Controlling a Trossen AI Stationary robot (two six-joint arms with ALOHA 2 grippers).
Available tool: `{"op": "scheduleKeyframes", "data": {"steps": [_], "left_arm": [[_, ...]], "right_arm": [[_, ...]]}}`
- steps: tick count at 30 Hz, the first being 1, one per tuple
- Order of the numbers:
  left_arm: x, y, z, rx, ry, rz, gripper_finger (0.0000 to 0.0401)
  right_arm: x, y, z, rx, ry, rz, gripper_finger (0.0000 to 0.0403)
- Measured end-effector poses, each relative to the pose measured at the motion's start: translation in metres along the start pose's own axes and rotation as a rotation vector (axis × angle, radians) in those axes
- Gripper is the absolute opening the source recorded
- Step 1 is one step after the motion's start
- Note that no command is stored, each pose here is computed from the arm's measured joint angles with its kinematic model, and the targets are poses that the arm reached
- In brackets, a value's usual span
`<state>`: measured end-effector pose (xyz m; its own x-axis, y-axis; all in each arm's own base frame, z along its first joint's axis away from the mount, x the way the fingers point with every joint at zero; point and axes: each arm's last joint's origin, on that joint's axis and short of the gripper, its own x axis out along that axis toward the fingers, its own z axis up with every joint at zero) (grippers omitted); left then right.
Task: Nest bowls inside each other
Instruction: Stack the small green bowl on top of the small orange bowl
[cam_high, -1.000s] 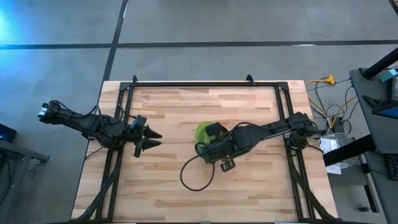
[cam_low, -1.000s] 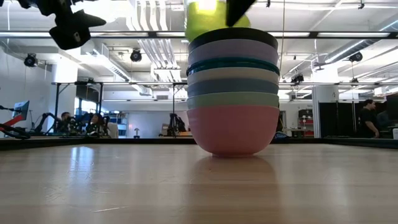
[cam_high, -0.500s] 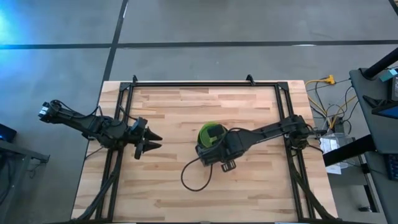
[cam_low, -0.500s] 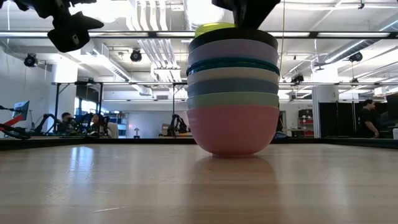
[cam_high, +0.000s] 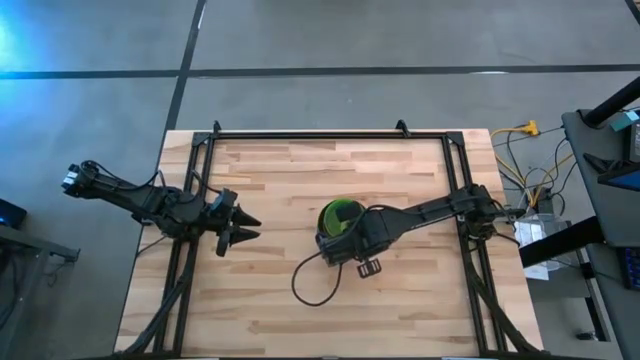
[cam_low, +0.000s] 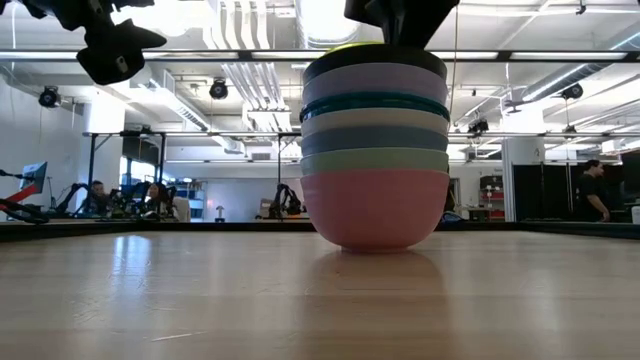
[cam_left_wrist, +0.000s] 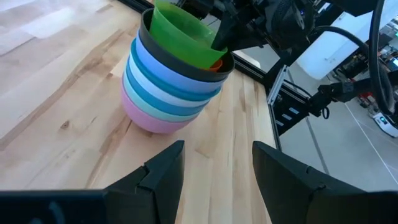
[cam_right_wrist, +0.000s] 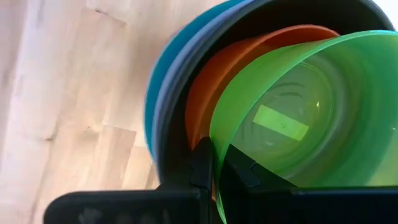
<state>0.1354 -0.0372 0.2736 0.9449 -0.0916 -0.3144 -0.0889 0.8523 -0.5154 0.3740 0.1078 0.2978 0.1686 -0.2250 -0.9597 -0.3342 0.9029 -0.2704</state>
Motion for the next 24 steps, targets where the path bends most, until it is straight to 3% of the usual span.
{"op": "scheduleKeyframes", "data": {"steps": [8, 16, 24], "left_arm": [[0.000, 0.000, 0.000, 0.002, 0.001, 0.002, 0.0173], [0.000, 0.000, 0.000, 0.000, 0.000, 0.002, 0.0173], [0.000, 0.000, 0.000, -0.006, -0.003, 0.006, 0.0173]], "right_arm": [[0.002, -0.003, 0.001, 0.058, -0.012, 0.094, 0.0014], [0.000, -0.005, 0.001, 0.079, -0.037, 0.106, 0.0056], [-0.026, -0.013, -0.007, 0.132, -0.118, 0.102, 0.0073]]}}
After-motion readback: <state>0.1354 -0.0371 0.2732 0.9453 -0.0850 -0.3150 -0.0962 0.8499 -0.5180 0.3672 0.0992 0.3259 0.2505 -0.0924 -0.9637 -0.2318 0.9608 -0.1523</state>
